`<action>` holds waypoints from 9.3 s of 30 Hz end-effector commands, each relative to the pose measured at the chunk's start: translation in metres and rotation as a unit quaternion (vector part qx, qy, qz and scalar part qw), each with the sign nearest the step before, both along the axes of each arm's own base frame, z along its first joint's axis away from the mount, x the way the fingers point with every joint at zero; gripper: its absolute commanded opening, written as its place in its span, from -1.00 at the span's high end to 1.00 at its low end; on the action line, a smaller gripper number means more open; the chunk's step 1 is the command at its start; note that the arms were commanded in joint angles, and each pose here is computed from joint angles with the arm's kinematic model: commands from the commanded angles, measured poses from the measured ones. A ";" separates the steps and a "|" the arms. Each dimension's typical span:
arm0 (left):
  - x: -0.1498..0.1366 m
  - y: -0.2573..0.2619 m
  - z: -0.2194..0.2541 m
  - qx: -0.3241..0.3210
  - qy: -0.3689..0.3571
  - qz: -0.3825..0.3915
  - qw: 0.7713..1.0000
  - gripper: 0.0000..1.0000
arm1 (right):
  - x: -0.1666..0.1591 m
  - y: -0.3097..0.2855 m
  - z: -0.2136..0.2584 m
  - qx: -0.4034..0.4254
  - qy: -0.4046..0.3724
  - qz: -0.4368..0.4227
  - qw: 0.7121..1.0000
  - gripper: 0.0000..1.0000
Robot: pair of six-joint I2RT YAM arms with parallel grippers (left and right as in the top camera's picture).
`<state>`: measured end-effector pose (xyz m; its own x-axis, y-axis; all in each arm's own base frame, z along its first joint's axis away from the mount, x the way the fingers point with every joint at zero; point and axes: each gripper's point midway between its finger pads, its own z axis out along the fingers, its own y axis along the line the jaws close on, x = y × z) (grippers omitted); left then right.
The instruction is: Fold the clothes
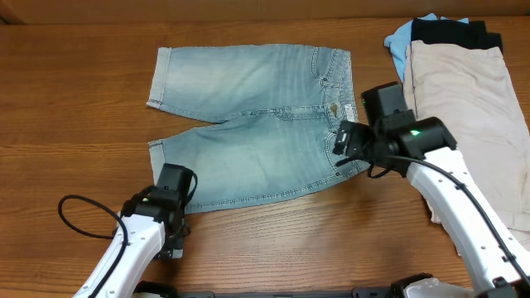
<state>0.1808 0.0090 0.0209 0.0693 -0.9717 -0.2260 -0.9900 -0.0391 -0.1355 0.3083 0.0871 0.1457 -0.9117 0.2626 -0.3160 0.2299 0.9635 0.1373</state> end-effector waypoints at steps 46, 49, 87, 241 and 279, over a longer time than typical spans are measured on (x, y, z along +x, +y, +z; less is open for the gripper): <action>0.046 0.005 -0.026 0.036 0.036 -0.222 0.974 0.92 | -0.001 -0.022 -0.108 0.001 0.023 -0.190 0.981 -0.26; 0.045 0.005 -0.026 0.035 0.038 -0.222 0.974 0.92 | 0.001 -0.035 -0.113 -0.008 0.014 -0.206 0.978 -0.25; 0.063 0.014 0.005 0.078 0.052 -0.275 0.957 0.92 | -0.005 -0.034 -0.138 -0.012 0.038 -0.170 0.985 0.92; 0.235 -0.067 0.080 -0.080 -0.002 -0.733 0.676 0.92 | 0.071 -0.002 -0.002 0.056 0.064 0.130 0.988 0.92; 0.224 -0.103 0.033 -0.142 -0.119 -0.714 0.675 0.92 | 0.114 -0.016 0.008 0.028 -0.022 0.117 0.993 0.92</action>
<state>0.4147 -0.0887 0.0594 -0.9807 -0.0792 -0.1786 0.0071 0.8992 -0.4376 0.4065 0.0747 0.1378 -0.9610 0.0626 -0.2695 0.0054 0.9781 0.2079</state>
